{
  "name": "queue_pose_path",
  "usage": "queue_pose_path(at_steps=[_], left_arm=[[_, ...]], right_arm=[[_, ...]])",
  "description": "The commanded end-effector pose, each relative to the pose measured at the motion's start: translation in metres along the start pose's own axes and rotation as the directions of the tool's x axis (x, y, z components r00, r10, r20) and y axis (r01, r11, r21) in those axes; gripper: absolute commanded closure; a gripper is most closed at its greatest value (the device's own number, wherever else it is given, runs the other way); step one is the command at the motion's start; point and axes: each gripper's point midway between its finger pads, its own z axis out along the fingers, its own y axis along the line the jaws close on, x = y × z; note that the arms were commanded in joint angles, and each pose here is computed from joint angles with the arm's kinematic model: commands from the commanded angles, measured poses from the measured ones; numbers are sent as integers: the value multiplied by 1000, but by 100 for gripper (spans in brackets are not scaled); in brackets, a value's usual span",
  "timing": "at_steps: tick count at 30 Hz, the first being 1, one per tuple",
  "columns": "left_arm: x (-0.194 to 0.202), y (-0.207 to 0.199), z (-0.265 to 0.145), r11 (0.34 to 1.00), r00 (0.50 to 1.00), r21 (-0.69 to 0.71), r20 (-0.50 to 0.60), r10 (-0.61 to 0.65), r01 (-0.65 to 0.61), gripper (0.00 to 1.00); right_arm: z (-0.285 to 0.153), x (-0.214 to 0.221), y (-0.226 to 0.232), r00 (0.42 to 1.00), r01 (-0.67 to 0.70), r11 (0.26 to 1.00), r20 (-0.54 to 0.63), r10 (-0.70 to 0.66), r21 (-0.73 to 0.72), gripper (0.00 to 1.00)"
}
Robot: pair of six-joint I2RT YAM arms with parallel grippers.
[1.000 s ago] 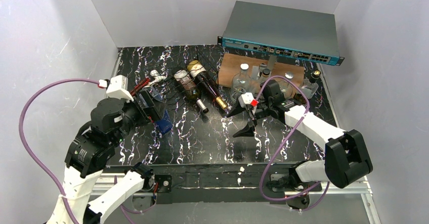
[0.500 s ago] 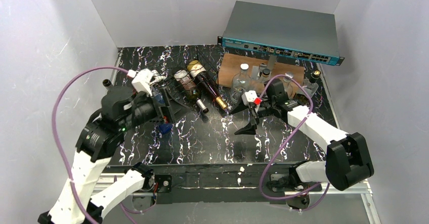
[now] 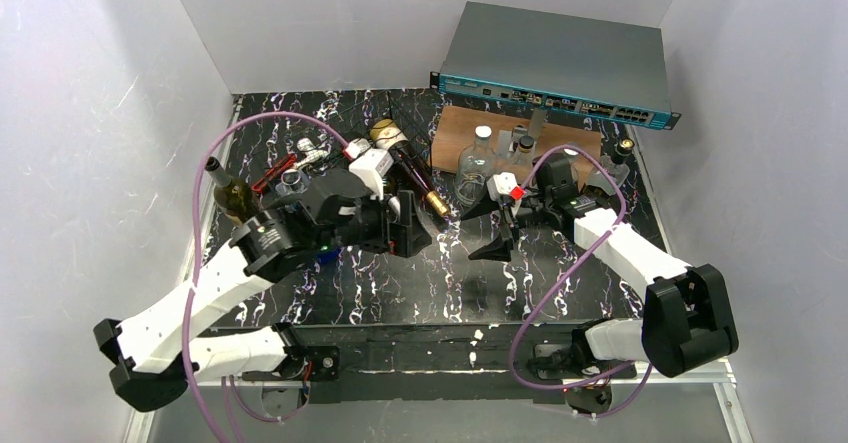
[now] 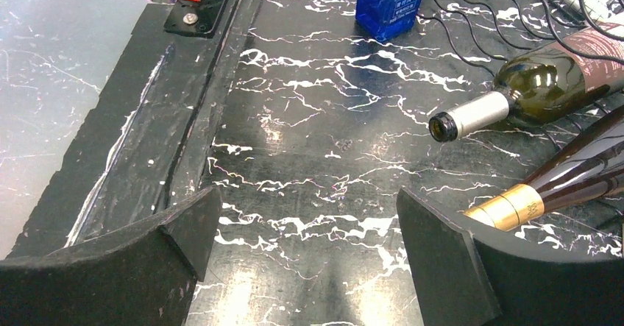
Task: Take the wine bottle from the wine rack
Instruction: Pick up the wine bottle from the wine rack.
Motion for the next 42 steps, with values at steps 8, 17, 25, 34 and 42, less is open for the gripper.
queue_pose_path(at_steps=[8,17,25,34,42], left_arm=[[-22,45,66,950,958,-306,286,25,67,1],[-21,97,93,816,929,-554,365,62,163,1],[-14,141,115,711,923,-655,384,21,256,12],[-4,191,151,646,917,-680,392,-81,347,25],[-7,212,174,612,923,-716,380,-63,337,33]], right_arm=[[-5,3,-3,1000,15,1000,-7,-15,24,0],[-6,15,-3,998,30,999,-56,-29,15,0],[-6,21,0,997,23,1000,-77,-24,-15,0],[-7,24,1,996,25,999,-85,-27,-24,0],[-6,29,4,996,14,999,-92,-18,-44,0]])
